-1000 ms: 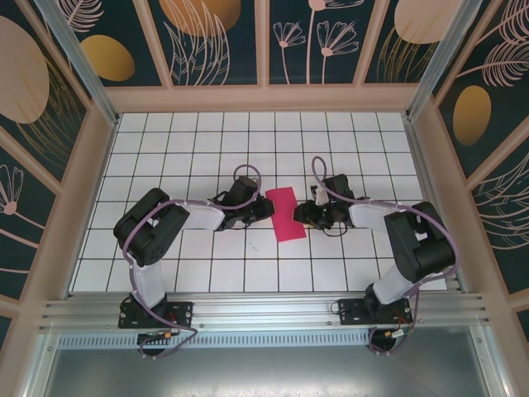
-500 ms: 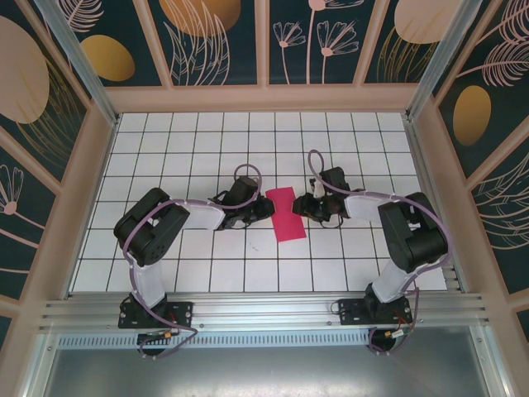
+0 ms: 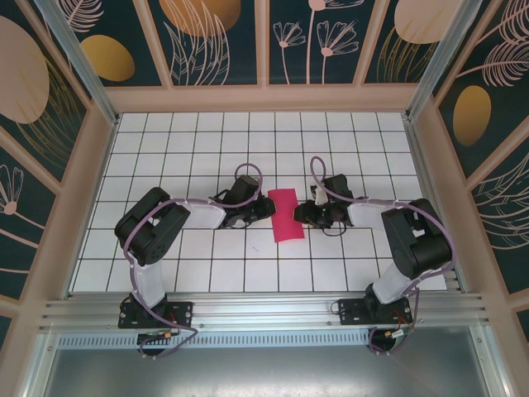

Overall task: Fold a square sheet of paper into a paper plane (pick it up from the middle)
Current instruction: Third fold the triangle at the center of the table.

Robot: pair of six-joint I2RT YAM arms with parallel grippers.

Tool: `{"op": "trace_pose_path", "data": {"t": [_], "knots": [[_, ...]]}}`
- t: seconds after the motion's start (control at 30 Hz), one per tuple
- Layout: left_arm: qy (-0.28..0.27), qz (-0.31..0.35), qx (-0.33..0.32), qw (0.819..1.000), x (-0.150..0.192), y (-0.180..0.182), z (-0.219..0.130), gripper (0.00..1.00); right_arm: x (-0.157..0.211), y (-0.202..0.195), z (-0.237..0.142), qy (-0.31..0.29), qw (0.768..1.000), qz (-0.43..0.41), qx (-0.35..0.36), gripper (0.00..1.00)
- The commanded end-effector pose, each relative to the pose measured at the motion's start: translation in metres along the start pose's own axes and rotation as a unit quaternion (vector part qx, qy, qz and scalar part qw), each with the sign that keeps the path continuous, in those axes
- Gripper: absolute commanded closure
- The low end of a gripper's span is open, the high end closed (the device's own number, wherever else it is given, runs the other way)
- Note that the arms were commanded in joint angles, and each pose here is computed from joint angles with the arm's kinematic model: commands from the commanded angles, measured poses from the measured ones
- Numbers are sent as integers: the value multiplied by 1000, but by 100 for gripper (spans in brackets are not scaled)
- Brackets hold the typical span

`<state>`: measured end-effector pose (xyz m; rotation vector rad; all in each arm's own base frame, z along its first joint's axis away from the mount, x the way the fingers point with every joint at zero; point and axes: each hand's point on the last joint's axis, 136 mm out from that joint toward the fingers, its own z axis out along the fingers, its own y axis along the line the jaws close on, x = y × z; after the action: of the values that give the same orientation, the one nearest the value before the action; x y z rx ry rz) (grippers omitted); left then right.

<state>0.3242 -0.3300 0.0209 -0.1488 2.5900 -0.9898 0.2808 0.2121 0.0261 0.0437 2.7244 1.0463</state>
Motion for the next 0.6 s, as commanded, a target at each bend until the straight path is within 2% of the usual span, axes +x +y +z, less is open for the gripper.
{"op": "trace_pose_path", "data": {"t": [0.0,0.27,0.37,0.43,0.57], "knots": [[24,3,-19,1000,11,12,8,74,5,12,-6,-1,1000,5,-25,66],[27,6,-16,999,13,11,7,75,0,13,-12,-9,999,19,-44,70],[24,10,-15,1000,11,9,4,75,0,11,-12,-9,999,19,-41,76],[17,16,-14,1000,8,7,0,75,0,10,-10,-5,999,20,-38,87],[-4,30,-17,999,4,3,-15,73,1,10,-10,1,999,24,-40,97]]}}
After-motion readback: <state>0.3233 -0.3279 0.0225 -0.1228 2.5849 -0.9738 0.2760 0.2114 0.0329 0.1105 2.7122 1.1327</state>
